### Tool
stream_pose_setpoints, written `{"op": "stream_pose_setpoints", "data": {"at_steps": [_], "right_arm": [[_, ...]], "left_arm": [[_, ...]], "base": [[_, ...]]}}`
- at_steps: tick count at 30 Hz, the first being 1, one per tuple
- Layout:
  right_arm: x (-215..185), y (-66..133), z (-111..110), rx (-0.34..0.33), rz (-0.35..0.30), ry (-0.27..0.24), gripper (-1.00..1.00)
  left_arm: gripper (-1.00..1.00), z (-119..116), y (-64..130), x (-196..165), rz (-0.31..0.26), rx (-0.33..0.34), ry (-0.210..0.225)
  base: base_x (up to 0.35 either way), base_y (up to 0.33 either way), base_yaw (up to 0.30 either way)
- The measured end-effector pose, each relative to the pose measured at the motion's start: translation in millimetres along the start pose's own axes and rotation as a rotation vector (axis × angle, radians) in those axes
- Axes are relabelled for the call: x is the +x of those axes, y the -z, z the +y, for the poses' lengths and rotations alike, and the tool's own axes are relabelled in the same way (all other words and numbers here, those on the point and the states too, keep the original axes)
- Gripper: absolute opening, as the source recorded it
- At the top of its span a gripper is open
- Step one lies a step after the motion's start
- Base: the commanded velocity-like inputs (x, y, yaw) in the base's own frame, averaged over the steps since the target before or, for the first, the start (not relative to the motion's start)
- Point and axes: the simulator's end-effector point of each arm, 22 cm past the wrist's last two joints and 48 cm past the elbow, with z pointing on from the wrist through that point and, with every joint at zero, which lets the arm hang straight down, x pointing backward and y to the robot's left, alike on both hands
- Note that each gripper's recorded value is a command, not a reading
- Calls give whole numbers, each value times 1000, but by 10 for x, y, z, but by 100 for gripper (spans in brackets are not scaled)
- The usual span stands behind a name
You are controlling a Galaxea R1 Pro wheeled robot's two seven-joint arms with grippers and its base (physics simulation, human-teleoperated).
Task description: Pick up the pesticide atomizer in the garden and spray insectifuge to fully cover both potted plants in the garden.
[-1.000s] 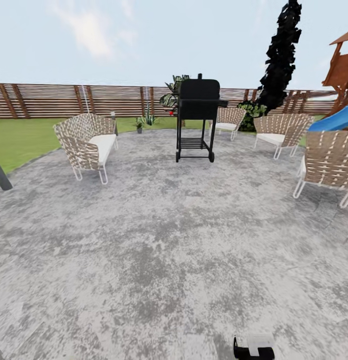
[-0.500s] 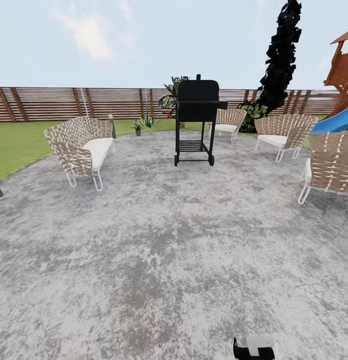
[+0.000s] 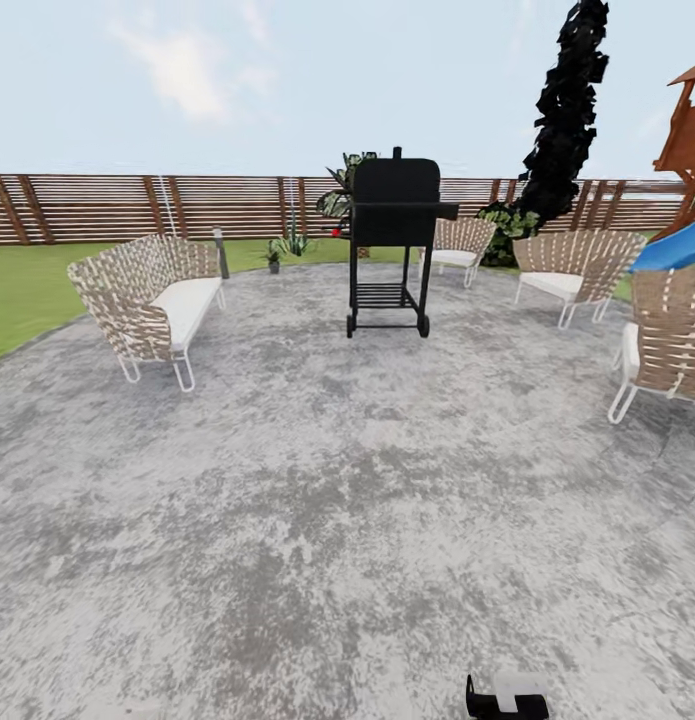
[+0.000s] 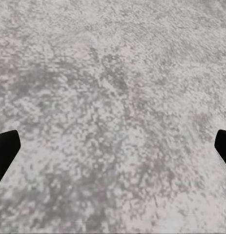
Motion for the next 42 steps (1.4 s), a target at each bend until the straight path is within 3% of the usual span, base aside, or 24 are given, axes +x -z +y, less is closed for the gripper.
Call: {"op": "stream_pose_setpoints", "data": {"at_steps": [11,35,42], "right_arm": [[0,0,1,0,0,0,100],[1,-2,-10,0,0,2,100],[0,-2,-9,1,0,2,100]], "left_arm": [[-100,0,0,0,0,0,0],[-100,0,0,-5,-2,0,0],[-100,1,-1,-7,-2,0,0]], "base": [[337,-33,235],[339,0,5],[340,0,197]]}}
